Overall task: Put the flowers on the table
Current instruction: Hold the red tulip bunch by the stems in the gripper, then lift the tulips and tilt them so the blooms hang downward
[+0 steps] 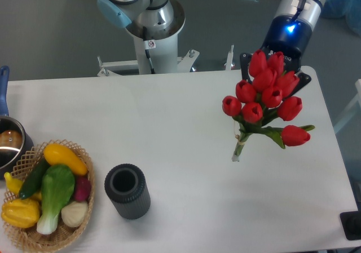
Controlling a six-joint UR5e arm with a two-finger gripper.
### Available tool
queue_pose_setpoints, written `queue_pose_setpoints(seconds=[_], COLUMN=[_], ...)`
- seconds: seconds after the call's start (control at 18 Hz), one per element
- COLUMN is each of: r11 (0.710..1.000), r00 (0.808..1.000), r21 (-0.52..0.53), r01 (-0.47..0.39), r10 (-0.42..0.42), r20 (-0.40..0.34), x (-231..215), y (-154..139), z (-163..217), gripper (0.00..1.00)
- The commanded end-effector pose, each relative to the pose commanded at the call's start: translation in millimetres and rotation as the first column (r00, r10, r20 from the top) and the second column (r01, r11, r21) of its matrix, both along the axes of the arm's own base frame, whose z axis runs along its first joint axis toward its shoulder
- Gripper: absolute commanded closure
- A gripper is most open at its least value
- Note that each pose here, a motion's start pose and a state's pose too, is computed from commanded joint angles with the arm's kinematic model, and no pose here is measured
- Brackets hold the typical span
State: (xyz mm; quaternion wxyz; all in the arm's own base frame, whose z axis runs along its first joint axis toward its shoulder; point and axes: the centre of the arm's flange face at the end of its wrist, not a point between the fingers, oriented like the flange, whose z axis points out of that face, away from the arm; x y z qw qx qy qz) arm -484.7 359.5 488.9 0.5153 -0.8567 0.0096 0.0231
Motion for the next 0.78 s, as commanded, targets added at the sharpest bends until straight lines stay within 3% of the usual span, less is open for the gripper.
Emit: queue_pose_setpoints(seconds=[0.28,0.56,0.78], r11=[0.977,0.953,0.906], r00=[0.996,0.992,0.986], r21=[-0.199,-0.279,-0.396], r01=[-0.081,-0.114,-0.145], r10=[0.073,0.095,0.102], r20=[-0.05,-0.08,-0.128], x=[2,1,3], y=[6,6,14], z=[-19,-29,-46], gripper=[0.67,0.67,0.67])
